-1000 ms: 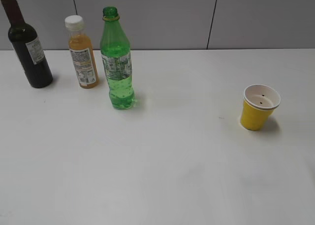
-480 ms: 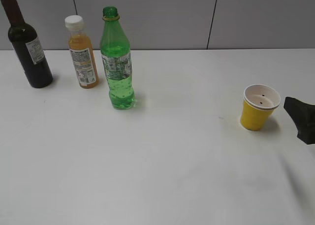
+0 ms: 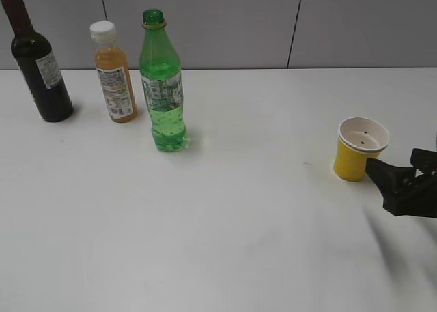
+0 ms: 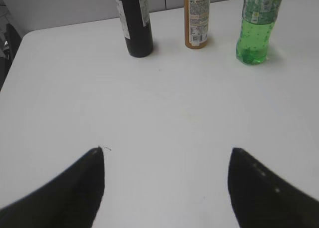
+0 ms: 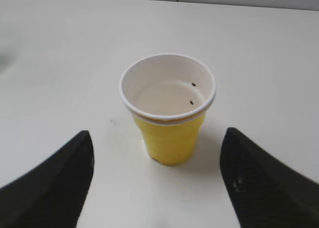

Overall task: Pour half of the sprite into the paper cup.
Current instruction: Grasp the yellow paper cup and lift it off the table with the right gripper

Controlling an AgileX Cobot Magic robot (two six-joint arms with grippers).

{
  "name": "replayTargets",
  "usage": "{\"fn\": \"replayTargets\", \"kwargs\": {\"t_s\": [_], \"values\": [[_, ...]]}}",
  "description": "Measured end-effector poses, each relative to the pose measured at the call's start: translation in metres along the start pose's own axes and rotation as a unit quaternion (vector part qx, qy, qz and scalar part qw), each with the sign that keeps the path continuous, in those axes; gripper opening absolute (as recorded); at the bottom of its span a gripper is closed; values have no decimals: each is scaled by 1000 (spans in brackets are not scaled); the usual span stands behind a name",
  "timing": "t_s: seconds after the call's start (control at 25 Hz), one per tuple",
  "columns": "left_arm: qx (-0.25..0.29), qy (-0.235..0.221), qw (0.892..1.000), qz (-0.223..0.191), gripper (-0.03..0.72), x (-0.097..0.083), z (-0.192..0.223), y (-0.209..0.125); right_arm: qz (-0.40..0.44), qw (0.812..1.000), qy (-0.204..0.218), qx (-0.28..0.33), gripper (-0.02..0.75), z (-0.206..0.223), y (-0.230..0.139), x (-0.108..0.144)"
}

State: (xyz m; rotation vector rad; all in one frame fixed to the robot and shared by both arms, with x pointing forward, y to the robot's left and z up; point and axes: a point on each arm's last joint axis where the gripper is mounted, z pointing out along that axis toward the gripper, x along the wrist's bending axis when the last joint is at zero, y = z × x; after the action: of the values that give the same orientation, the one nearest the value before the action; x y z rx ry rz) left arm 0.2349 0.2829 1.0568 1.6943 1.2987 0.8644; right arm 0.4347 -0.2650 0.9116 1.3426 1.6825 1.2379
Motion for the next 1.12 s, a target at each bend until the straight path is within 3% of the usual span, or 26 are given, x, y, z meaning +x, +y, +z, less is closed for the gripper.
{"fn": "replayTargets", "kwargs": {"t_s": [0.36, 0.72, 0.92, 1.12], "values": [[0, 0, 1000, 0, 587, 0, 0, 0, -3, 1000, 10, 23, 594, 14, -21, -1], [0, 0, 1000, 0, 587, 0, 0, 0, 12, 999, -17, 46, 596, 33, -32, -10], [0, 0, 1000, 0, 587, 0, 0, 0, 12, 998, -12, 60, 659, 49, -39, -12], [0, 0, 1000, 0, 587, 0, 0, 0, 8, 998, -3, 61, 672, 65, -42, -9]]}}
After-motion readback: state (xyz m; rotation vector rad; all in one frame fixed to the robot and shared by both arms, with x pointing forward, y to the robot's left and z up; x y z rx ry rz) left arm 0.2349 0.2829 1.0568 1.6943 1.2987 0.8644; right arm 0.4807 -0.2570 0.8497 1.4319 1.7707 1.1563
